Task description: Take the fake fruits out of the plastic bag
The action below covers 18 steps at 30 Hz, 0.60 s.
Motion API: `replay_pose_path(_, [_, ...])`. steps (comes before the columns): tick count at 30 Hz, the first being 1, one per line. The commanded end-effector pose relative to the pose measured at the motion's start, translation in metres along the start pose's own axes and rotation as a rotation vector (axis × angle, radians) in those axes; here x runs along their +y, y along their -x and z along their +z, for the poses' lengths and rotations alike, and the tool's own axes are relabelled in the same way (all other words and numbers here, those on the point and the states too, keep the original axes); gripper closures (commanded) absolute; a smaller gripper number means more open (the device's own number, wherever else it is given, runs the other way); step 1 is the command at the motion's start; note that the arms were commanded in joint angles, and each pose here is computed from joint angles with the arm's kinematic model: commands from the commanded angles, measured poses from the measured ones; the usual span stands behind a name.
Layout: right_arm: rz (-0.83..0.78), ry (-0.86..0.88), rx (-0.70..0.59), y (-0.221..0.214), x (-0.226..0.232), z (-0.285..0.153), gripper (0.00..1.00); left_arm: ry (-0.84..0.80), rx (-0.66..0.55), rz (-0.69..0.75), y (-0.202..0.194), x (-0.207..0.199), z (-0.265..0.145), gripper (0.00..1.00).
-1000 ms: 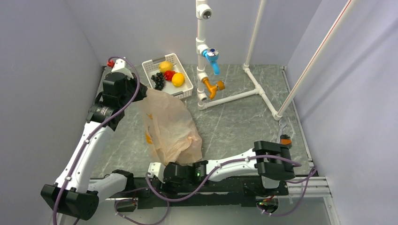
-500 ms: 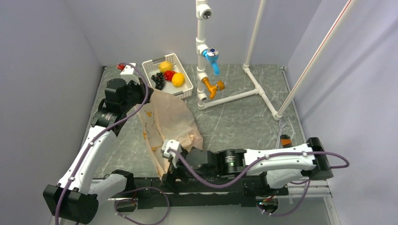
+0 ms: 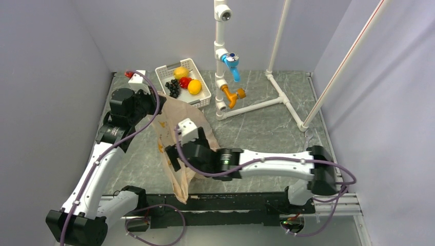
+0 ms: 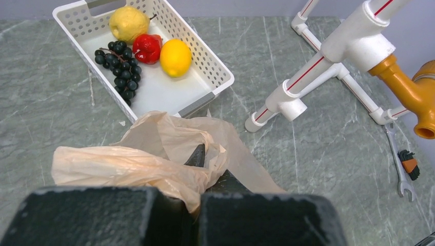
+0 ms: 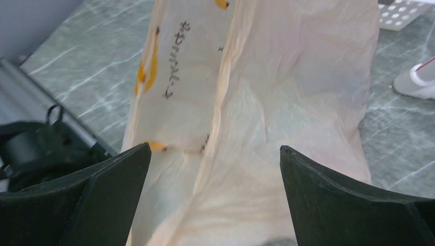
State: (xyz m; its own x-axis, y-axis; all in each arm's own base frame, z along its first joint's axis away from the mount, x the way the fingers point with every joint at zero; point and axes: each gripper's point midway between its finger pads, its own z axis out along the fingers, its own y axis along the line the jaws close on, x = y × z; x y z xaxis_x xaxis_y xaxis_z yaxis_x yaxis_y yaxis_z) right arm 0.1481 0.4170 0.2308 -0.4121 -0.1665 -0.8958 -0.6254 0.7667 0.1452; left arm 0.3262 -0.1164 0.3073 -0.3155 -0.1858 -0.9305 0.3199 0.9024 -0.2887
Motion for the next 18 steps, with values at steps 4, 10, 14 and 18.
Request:
replay_pose_path(4, [-0.181,-0.357,-0.008,0.007,-0.032,0.037,0.03,-0.031,-0.036,0.021,0.007,-0.005,-0.005,1.0])
replay_pose_path(10, [-0.255,-0.322,0.042,-0.026,-0.046,0.049,0.24,0.002,-0.048,0.031,0.004,0.002,-0.004,1.0])
replay_pose_path(14, [-0.279,-0.376,0.092,-0.047,-0.07,0.039,0.63,0.055,-0.025,0.016,0.0,0.012,-0.002,1.0])
replay_pose_path(18, [-0.233,-0.238,0.114,-0.067,-0.06,0.027,0.7,0.076,0.025,0.016,-0.007,0.016,0.0,0.97])
